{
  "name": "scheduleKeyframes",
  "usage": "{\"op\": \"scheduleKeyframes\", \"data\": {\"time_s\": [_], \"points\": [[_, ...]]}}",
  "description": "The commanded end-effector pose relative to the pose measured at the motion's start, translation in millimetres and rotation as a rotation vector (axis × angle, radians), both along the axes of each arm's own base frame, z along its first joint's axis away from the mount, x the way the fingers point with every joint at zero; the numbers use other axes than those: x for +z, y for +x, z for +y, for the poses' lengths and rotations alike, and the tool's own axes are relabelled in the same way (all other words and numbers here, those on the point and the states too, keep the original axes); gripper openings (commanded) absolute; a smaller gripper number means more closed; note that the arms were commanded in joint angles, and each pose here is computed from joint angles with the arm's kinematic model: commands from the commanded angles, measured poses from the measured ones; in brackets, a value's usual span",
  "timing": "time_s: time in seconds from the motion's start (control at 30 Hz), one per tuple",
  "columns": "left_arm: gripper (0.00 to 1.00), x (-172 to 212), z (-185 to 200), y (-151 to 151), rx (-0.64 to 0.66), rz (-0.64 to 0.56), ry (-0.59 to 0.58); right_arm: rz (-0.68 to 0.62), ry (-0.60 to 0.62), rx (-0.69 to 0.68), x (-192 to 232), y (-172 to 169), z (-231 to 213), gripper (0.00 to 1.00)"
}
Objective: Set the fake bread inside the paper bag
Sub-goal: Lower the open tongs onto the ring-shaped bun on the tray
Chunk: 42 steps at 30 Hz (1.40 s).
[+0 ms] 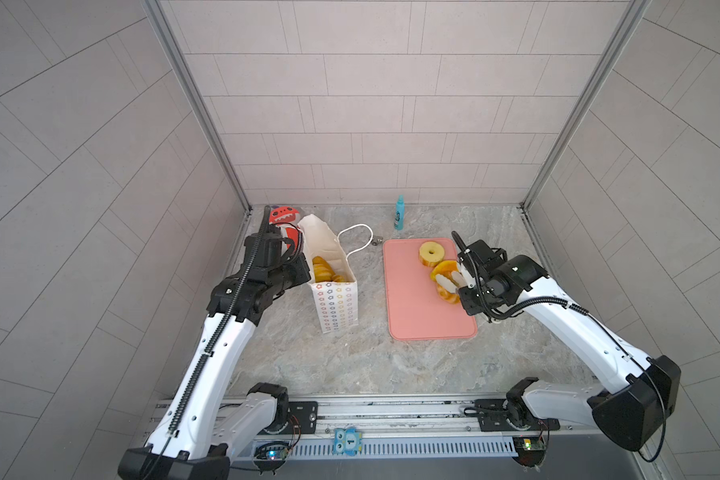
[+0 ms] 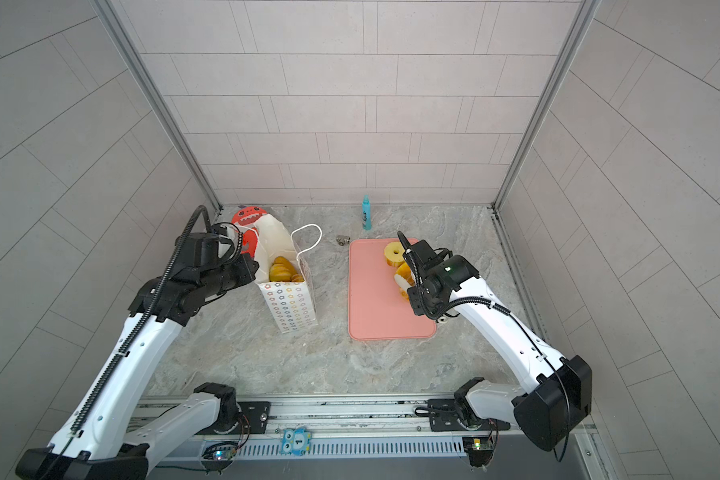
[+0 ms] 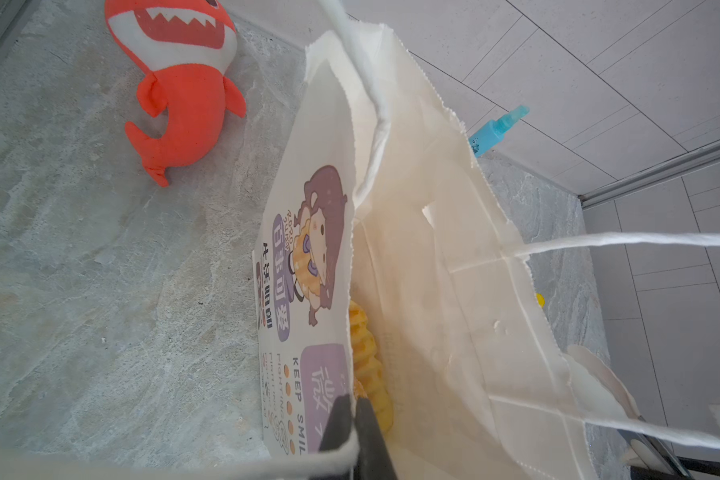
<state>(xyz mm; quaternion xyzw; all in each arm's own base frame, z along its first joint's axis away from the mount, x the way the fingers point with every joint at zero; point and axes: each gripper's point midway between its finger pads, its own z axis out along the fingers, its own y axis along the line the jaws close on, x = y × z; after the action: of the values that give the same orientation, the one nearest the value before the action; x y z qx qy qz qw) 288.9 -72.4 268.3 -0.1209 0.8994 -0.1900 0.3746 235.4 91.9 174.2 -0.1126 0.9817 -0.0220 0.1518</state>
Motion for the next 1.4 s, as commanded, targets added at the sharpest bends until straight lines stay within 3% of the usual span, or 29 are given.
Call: {"op": "scheduleKeyframes", "data": {"time_s": [0.0, 0.3, 1.37], "points": [[0.06, -8, 0, 1, -0.001, 0.015, 0.0, 0.032, -0.04, -0.015, -8, -5, -6, 0.43], [0.06, -9, 1, 0, 0.001, 0.018, 0.005, 0.138, -0.071, -0.002, -26, -7, -2, 0.43], [0.06, -11, 4, -3, 0.006, 0.022, 0.015, 0.153, -0.151, 0.004, -46, 9, 1, 0.44]]}}
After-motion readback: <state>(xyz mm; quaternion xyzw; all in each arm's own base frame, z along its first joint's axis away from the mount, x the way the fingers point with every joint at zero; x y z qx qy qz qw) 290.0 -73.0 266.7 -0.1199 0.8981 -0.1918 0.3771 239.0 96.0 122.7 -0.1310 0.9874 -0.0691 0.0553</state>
